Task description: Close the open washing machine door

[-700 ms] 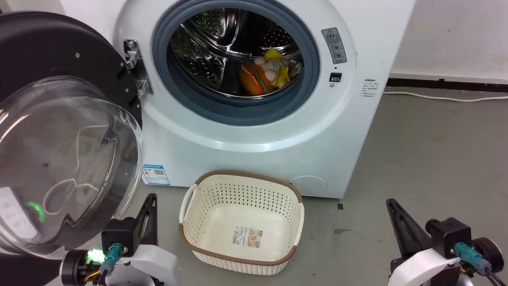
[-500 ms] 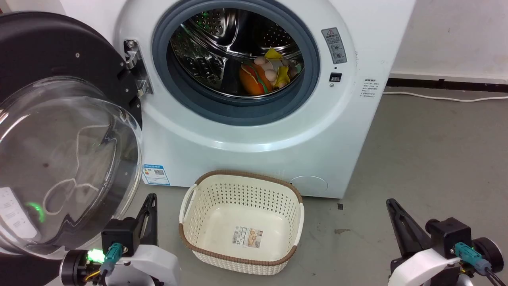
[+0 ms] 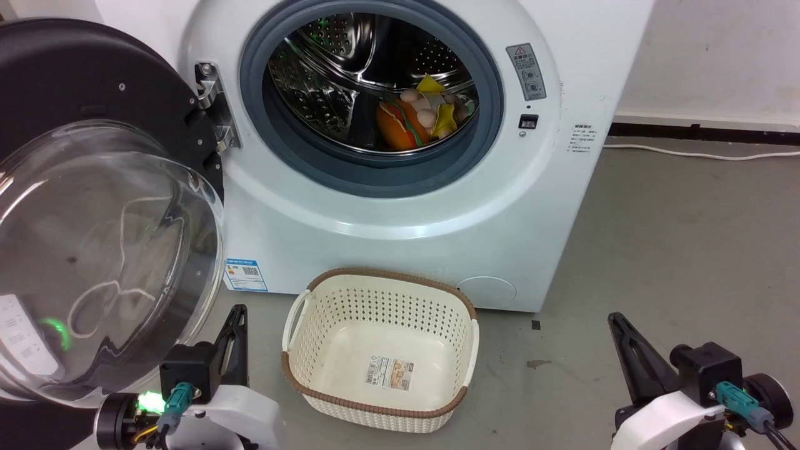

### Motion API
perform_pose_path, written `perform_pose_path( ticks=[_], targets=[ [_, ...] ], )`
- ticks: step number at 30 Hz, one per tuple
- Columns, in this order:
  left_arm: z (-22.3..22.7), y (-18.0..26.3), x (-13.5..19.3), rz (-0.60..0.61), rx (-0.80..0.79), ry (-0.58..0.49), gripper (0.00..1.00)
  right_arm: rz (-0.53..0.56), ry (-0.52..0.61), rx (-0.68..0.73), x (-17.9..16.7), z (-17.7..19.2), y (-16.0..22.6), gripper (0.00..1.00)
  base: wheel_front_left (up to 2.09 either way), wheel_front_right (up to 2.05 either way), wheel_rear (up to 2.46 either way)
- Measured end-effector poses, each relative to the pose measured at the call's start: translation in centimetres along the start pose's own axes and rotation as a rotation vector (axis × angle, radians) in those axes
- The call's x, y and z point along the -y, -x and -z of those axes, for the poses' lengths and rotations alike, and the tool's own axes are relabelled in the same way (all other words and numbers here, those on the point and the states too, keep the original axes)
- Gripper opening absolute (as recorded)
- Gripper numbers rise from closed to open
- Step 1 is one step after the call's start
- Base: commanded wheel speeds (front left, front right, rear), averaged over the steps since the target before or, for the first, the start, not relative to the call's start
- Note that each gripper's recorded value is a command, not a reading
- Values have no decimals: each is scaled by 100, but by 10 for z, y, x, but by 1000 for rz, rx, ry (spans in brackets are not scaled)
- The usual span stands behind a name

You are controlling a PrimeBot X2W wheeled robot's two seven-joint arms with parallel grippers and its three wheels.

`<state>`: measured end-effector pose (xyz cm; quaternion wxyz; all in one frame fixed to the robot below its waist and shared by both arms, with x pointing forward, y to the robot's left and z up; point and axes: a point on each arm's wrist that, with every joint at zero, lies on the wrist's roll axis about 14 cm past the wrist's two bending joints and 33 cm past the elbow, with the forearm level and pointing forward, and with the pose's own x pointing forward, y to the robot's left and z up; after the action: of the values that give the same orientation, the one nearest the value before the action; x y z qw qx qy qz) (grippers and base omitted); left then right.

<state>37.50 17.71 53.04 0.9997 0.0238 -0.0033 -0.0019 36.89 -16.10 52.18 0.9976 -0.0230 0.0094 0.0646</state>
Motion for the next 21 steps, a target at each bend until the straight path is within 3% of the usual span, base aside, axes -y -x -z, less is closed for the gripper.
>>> perform_pose_path(
  ticks=[9,10,21],
  targets=[
    [0,0,0,0,0,0,0,0,0,0,0,0,0,0,0,0,0],
    [0,0,0,1,0,0,100,0,0,0,0,0,0,100,0,0,0],
    [-1,0,2,6,8,1,100,0,-12,4,0,0,1,100,0,0,0]
  ],
)
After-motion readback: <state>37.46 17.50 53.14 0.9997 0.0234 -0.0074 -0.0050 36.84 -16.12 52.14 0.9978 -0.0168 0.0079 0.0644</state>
